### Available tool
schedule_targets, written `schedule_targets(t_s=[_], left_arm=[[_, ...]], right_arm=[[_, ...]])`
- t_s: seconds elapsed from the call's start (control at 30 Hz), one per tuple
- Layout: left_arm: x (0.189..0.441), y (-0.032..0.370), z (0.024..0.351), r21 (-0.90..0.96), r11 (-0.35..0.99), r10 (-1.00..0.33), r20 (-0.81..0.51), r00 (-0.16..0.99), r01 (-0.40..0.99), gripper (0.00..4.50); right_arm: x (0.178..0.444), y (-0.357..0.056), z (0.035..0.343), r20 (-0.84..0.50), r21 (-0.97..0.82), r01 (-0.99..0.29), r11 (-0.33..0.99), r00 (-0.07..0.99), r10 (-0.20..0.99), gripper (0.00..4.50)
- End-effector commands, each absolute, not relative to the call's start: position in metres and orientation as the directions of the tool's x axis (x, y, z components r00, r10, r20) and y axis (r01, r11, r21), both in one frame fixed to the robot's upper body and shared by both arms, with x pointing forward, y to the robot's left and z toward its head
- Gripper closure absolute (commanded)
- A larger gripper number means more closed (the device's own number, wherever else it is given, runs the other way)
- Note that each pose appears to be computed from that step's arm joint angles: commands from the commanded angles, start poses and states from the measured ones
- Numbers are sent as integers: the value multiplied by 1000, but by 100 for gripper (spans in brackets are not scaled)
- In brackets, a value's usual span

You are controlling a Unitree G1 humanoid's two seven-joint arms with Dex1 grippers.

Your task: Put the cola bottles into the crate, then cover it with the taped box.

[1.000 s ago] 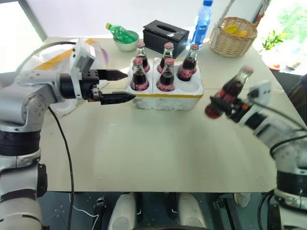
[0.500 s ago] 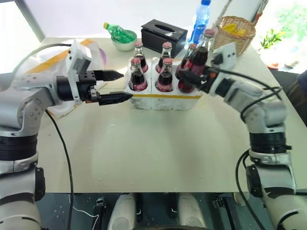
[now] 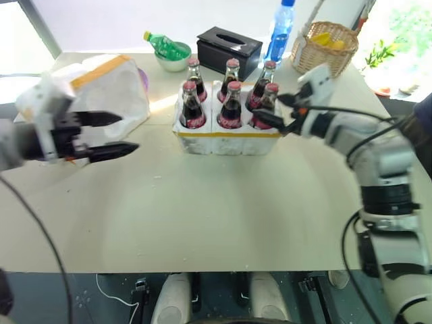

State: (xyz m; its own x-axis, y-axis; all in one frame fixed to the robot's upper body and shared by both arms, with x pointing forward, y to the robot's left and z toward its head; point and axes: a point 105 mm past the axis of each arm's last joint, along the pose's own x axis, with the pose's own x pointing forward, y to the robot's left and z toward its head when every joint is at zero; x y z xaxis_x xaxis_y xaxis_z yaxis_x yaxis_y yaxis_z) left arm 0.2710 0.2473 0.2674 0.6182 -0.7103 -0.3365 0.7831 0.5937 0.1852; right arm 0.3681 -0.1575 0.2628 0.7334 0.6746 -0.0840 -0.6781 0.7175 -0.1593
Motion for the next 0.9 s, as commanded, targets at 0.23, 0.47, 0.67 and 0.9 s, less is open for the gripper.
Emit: schedule_targets(t_s=[0.23,0.47,0.67,0.9], left_arm=[[225,376,305,292,702,-388,-609,692,650,0],[270,427,282,470,694,-113,-677,727,545,0],[315,424,273,538,695,-20,-649,760,478,0],[335,414,249,515,705,-14,-677,736,487,0]], right_arm=[[298,-193,322,-202,-299,-841,452,518,831,4],[290,-175,317,-200,-273,-886,375,433,879,4],[274,-177,306,-226,-250,-893,375,430,874,4],[267,-184,305,-215,-249,-863,439,491,844,4]])
